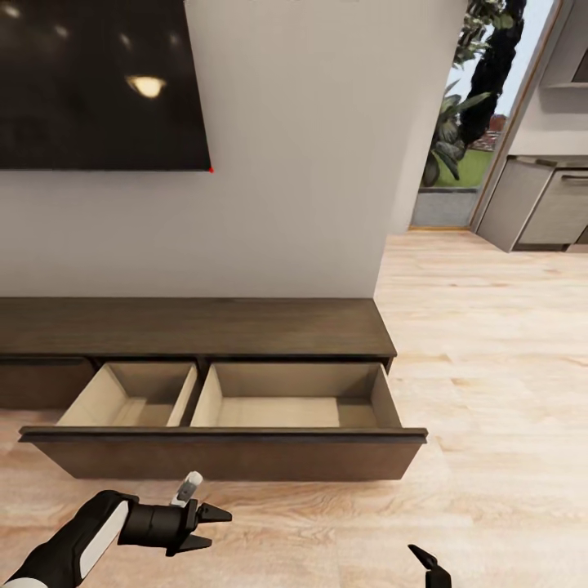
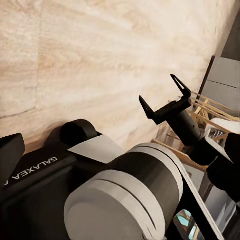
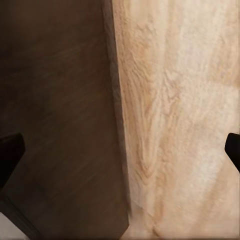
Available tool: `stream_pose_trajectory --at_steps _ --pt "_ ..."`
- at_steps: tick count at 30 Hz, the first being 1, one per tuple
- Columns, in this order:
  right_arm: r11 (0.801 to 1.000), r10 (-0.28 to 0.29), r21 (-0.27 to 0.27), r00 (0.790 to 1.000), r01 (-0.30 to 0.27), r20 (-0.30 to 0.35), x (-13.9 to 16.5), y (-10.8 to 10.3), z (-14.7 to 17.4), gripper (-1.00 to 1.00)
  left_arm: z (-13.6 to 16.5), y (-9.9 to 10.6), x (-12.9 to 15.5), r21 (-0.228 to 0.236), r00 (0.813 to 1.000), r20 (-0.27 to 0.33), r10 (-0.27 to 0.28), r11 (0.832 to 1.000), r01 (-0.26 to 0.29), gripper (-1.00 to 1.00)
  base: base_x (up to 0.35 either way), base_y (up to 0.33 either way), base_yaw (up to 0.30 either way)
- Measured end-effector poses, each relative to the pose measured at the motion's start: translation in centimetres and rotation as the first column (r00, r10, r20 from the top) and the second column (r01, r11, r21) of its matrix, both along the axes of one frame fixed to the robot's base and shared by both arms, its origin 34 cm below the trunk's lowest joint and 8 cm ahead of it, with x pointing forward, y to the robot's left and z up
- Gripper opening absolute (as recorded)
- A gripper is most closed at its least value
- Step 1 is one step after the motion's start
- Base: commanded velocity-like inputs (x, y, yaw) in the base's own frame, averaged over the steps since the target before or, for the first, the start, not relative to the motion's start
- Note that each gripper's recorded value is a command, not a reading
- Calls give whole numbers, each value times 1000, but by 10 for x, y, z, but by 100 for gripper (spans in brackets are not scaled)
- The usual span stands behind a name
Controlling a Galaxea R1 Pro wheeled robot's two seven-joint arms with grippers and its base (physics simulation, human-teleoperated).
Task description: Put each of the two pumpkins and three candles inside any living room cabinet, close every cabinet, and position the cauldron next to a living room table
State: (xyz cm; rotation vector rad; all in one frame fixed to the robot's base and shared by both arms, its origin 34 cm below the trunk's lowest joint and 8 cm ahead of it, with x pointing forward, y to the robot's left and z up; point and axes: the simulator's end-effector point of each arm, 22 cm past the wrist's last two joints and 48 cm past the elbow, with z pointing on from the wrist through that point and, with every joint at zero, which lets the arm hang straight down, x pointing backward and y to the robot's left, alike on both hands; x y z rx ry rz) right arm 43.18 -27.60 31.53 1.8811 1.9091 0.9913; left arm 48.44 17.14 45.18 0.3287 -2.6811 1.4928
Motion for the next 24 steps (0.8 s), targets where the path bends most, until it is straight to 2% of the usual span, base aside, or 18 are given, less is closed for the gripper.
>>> stream_pose_trajectory --at_steps 4,11,13,15,16,17,18,19,21,22,24 --pt "1000 7 0 1000 -7 -8 -1 3 7 100 6 0 1 11 1000 -2 -3 1000 3 100 0 0 0" --pt "1000 19 -5 1000 -19 -25 -3 2 19 100 8 10 2 85 1000 -14 -7 996 9 100 0 0 0" --pt "999 39 -16 998 -40 -45 -6 1 20 100 7 14 2 112 1000 -18 -10 994 12 100 0 0 0" --pt "995 83 -42 992 -88 -91 -16 -5 18 100 5 19 1 148 1000 -21 -13 989 16 100 0 0 0" --pt "989 121 -64 984 -131 -131 -25 -9 15 100 2 24 1 179 1000 -24 -16 984 20 100 0 0 0" --pt "980 163 -86 971 -179 -173 -34 -13 12 100 -2 30 0 215 999 -28 -19 976 25 100 0 0 0" --pt "974 182 -97 964 -204 -195 -39 -15 11 100 -3 33 0 236 999 -31 -20 971 27 100 0 0 0" --pt "962 214 -120 949 -246 -234 -47 -19 9 100 -8 40 -1 278 999 -36 -24 960 33 100 0 0 0" --pt "932 257 -176 919 -318 -301 -60 -30 5 100 -18 56 -1 375 999 -33 -32 926 42 100 0 0 0" --pt "924 265 -188 911 -333 -316 -63 -32 5 100 -20 59 0 400 999 -28 -33 916 42 100 0 0 0" --pt "899 288 -217 886 -381 -364 -72 -39 5 100 -31 67 3 487 999 -7 -36 872 35 100 0 0 0"
